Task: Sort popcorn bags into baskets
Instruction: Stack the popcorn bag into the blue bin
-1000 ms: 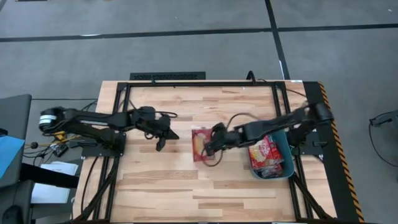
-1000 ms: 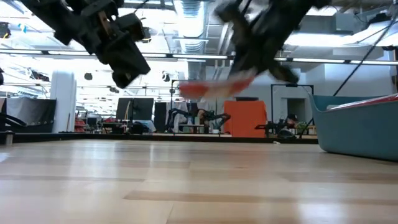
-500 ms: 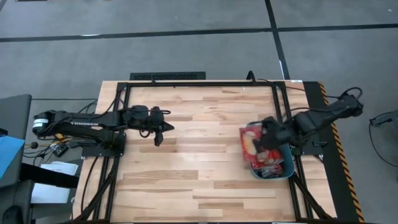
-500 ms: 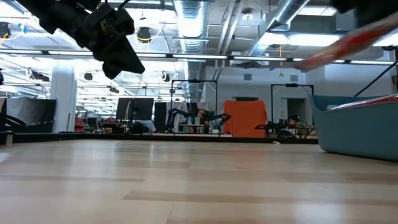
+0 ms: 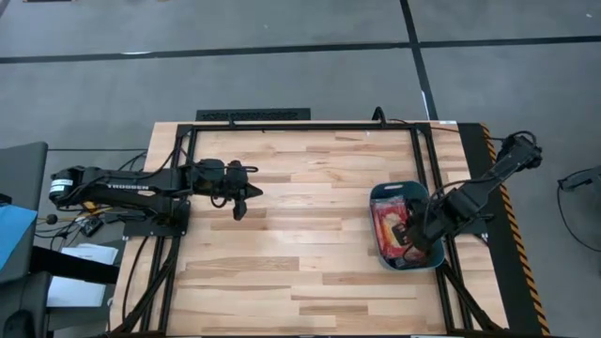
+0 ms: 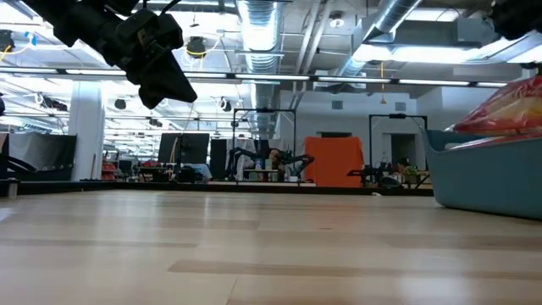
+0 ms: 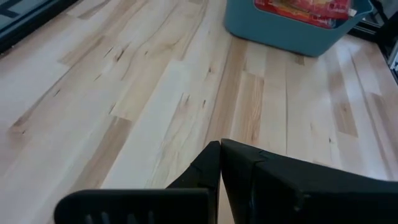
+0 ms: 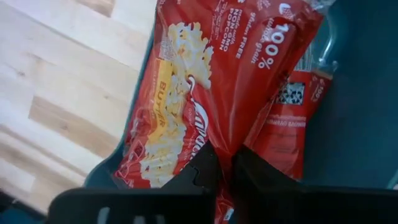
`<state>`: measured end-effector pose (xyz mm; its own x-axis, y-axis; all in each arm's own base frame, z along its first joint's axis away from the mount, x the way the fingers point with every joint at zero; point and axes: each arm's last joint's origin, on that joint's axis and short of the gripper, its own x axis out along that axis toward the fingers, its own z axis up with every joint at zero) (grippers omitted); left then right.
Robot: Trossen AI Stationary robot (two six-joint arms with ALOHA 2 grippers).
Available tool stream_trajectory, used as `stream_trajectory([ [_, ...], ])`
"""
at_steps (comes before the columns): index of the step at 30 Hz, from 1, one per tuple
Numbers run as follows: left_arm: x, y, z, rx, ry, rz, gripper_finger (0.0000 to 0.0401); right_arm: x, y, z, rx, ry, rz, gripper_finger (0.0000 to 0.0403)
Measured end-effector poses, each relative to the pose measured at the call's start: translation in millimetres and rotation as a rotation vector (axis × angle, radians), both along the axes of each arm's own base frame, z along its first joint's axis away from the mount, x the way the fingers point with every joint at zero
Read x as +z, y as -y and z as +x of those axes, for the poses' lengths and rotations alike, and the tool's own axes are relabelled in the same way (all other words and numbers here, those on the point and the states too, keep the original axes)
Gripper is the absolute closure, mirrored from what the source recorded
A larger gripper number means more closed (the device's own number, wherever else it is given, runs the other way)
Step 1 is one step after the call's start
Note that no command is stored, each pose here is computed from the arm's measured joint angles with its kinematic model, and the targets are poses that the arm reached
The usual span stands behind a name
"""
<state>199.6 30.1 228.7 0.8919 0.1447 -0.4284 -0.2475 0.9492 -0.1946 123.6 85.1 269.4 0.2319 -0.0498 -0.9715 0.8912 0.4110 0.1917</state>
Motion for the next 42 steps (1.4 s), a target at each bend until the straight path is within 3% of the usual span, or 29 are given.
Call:
stream_trajectory([
  [6, 0.0, 0.0, 0.0, 0.001, 0.0, 0.0, 0.0401, -11.5, 3.5, -3.1, -0.02, -0.051, -0.033, 0.0348],
  [12, 0.0, 0.0, 0.0, 0.001, 0.0, 0.0, 0.0401, -21.4, 5.7, -5.8, -0.042, -0.149, 0.035, 0.0347],
  [20, 0.1, 0.0, 0.0, 0.001, 0.0, 0.0, 0.0401, -25.4, 5.9, -6.8, -0.03, -0.17, 0.035, 0.0341],
  [33, 0.2, -0.8, -0.1, 0.029, 0.001, 0.003, 0.0401, -23.7, 14.8, -0.9, -0.081, -0.167, 0.04, 0.0184],
  [42, 4.5, -1.0, 1.7, 0.026, 0.047, 0.013, 0.0401, -6.1, 28.5, 0.7, -0.205, -0.184, 0.022, 0.0177],
])
